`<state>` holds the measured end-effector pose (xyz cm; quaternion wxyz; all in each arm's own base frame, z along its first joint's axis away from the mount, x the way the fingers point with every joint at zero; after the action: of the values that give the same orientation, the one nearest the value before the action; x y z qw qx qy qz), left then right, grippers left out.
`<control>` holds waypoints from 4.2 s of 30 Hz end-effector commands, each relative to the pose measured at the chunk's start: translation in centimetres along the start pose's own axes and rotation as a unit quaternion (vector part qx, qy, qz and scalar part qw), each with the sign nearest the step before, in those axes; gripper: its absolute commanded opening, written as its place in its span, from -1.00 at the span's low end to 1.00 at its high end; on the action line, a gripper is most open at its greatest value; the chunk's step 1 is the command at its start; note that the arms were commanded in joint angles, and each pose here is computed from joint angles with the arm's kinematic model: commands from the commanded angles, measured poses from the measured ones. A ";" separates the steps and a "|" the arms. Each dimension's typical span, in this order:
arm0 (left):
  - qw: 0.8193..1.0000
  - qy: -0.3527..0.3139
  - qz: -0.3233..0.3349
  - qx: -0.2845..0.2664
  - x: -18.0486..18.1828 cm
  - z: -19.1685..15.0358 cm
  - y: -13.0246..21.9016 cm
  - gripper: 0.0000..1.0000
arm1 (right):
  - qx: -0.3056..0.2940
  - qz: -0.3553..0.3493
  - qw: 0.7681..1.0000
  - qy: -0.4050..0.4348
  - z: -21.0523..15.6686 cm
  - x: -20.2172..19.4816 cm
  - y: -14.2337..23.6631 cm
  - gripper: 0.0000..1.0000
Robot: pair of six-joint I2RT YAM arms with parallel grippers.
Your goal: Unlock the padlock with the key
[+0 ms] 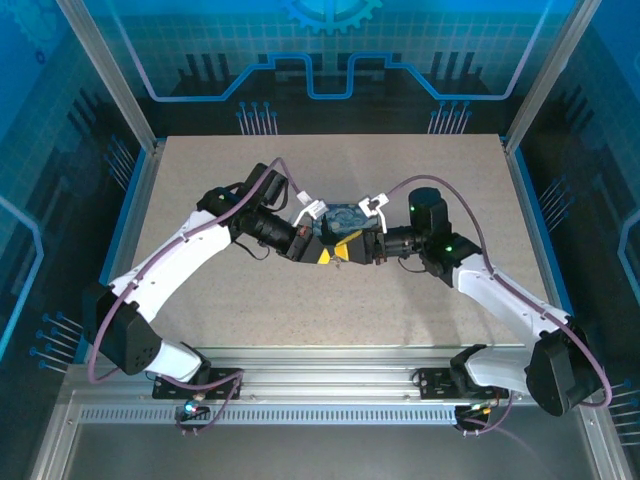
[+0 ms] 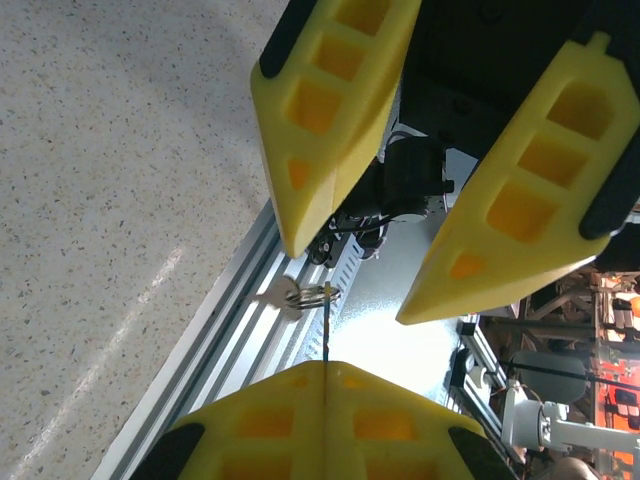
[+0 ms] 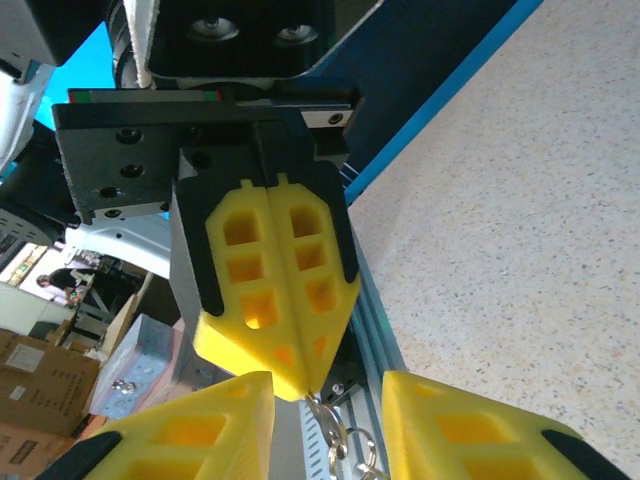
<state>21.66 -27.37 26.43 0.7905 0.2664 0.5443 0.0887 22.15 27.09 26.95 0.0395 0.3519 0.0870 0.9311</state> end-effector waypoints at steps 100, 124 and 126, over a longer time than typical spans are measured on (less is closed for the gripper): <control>0.906 0.292 -0.107 -0.288 0.4 10.5 3.8 -0.65 | 0.004 -0.502 0.716 0.486 6.4 -1.6 -1.1 -1.00; 0.923 0.197 0.025 -0.330 3.4 10.4 5.2 -1.00 | -0.041 -0.461 0.833 0.304 5.4 -2.6 3.7 -0.14; 0.924 0.176 0.041 -0.337 3.5 10.5 5.6 -1.00 | -0.042 -0.441 0.859 0.256 5.0 -3.0 4.2 -0.09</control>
<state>32.95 -25.56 28.56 0.6882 -0.0272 0.6534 0.3143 28.46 23.47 29.90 0.4664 -0.0701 0.2231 0.8531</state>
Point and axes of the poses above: each hand's point on the last joint's axis, 136 mm out from that joint toward the fingers, its own y axis back along the fingers, its own x axis along the line the jaws close on, z = x × y, the point moved 1 cm from there along y, back along the fingers, and after that the axes turned 7 degrees about y, right-handed, at the moved point
